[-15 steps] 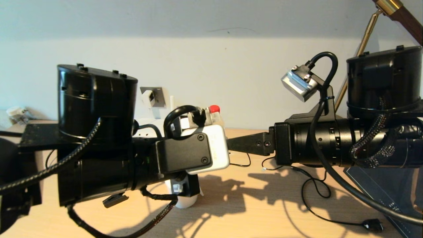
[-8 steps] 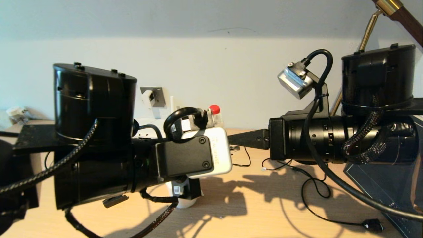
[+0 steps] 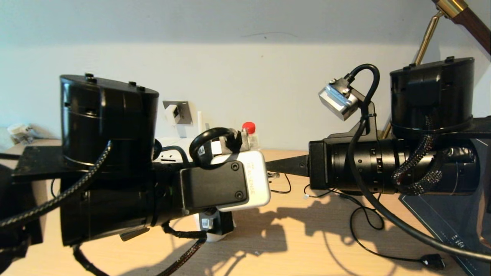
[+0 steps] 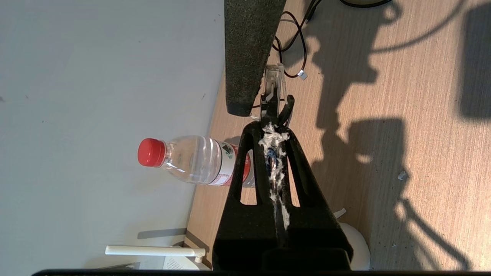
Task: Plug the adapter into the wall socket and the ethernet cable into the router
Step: Hand it to the other hand
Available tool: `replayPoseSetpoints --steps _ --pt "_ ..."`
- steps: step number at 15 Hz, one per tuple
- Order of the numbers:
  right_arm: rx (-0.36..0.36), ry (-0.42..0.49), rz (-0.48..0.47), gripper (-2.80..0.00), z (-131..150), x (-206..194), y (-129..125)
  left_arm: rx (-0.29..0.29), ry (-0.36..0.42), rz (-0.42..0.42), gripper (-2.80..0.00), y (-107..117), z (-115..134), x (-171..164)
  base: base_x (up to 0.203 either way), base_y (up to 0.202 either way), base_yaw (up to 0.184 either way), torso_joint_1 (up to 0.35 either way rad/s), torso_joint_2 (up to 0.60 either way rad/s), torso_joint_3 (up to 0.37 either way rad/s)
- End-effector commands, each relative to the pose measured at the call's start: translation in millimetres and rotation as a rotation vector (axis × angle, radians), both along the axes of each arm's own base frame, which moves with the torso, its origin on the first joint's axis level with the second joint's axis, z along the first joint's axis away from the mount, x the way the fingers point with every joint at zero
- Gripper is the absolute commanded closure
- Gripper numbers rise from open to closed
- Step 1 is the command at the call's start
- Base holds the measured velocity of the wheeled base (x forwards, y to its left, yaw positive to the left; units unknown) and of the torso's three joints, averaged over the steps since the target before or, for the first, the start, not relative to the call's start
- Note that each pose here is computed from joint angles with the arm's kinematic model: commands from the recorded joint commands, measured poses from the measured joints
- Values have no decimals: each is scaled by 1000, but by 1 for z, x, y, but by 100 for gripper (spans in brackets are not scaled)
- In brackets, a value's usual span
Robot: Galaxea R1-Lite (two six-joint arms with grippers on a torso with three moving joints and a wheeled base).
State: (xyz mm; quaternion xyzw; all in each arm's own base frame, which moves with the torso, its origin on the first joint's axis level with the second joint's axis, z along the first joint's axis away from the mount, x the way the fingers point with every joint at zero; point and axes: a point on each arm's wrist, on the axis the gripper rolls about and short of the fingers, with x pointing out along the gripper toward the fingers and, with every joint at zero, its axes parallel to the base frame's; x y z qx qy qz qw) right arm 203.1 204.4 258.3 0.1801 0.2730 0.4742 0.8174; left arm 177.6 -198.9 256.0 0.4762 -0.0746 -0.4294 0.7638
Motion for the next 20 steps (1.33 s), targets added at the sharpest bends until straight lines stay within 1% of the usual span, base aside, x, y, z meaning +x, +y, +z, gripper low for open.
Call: replayPoseSetpoints --steps 1,2,3,6,8,9,11,16,17,20 --pt "3 6 -1 0 0 0 0 5 -2 0 0 3 -2 -2 0 0 0 0 0 0" --pt "4 8 -2 0 0 0 0 9 2 0 0 4 -3 -4 0 0 0 0 0 0" --pt "6 10 -2 -280 0 0 0 8 1 0 0 6 -3 -5 0 0 0 0 0 0" --pt "21 35 -9 -280 1 -1 -1 1 -3 -1 0 6 -2 -5 0 0 0 0 0 0" --pt "20 45 -11 -280 0 -3 -2 -24 -23 -1 0 4 5 -3 0 0 0 0 0 0" --pt "22 45 -5 -280 0 -5 -4 -28 -27 1 0 4 7 -2 0 0 0 0 0 0" --pt "33 55 36 -280 1 -9 -7 -26 -25 1 0 3 6 -1 0 0 0 0 0 0" --pt "31 60 39 -280 -1 -9 -6 -27 -26 1 0 2 6 -1 0 0 0 0 0 0" --pt "32 61 40 0 -1 -9 -6 -27 -26 1 0 2 6 -1 0 0 0 0 0 0" --pt "31 57 40 0 0 -9 -6 -26 -25 -1 0 2 6 -1 0 0 0 0 0 0"
